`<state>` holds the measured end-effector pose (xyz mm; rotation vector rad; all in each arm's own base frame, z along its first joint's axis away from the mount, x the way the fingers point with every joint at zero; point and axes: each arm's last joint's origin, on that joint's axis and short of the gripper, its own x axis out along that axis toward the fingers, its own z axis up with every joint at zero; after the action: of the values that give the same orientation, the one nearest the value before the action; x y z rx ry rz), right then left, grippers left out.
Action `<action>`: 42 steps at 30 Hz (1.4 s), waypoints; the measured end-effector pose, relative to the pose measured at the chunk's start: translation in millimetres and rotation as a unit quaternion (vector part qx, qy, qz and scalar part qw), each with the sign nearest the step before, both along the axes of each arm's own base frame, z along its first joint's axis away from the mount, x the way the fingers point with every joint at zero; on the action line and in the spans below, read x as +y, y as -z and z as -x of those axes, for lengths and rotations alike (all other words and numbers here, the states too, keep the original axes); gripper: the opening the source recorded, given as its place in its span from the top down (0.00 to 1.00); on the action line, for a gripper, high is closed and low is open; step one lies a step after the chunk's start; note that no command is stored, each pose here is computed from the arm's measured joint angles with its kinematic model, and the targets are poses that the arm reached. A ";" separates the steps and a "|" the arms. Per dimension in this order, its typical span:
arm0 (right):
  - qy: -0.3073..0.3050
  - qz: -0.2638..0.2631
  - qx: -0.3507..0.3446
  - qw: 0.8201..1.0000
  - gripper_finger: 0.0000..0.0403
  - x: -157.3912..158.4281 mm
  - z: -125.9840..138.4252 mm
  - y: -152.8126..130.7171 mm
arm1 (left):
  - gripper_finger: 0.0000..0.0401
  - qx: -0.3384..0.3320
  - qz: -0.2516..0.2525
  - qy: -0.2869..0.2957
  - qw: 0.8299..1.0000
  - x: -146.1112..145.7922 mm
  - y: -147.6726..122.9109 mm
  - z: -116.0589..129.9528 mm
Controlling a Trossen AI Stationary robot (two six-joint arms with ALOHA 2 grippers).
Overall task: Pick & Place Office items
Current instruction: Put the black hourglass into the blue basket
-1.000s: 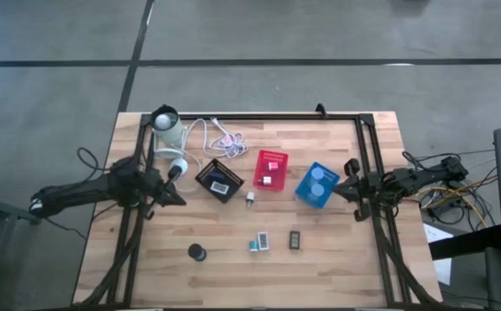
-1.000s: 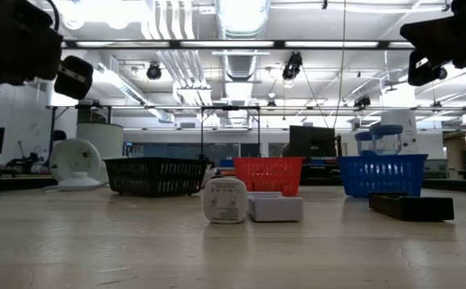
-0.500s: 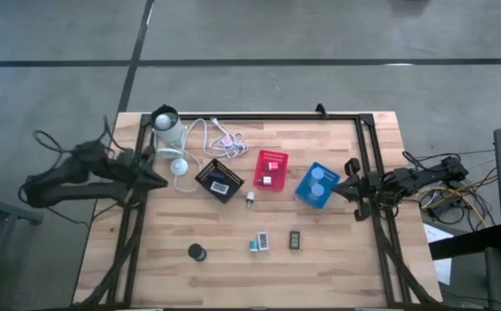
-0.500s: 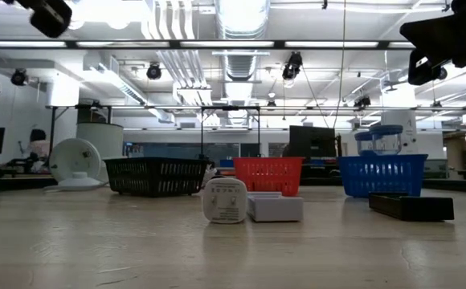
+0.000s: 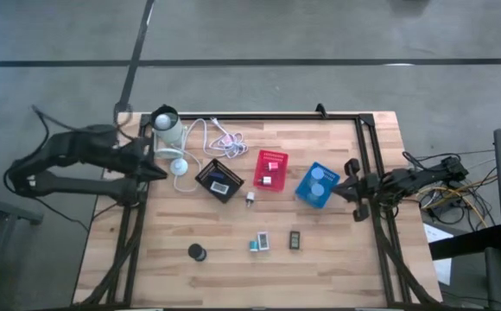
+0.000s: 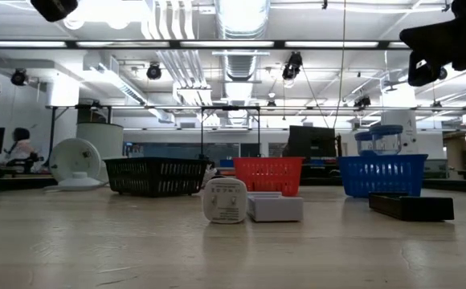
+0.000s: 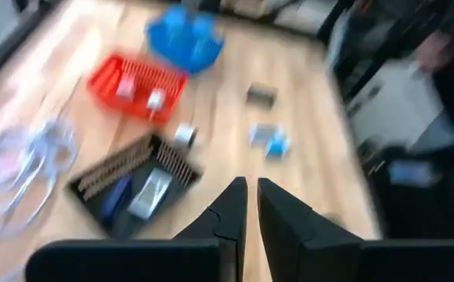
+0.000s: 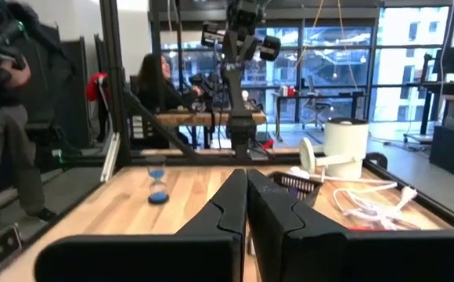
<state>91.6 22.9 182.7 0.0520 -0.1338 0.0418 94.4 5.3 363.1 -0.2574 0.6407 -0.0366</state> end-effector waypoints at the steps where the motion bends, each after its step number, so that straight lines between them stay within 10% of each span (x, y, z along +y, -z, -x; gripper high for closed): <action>1: 0.001 0.001 0.003 1.000 0.98 0.0 -0.1 0.5 | 0.91 0.029 -0.004 -0.004 1.000 0.8 2.5 -4.4; 13: 0.010 0.000 0.017 1.000 0.98 -0.4 -0.5 3.4 | 0.99 0.222 -0.028 0.068 0.972 -21.3 42.2 -74.2; 27: 0.015 -0.005 0.020 1.000 0.98 -0.7 -0.5 3.8 | 0.97 0.284 -0.081 0.137 0.945 -109.0 49.8 -128.9; 42: 0.014 -0.005 0.020 1.000 0.98 -0.7 -0.5 3.8 | 0.46 0.337 -0.105 0.174 0.920 -168.7 79.0 -168.0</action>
<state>92.2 22.2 178.9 0.0609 -0.0950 0.0115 262.4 -163.4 284.1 0.0674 1.3650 -0.2264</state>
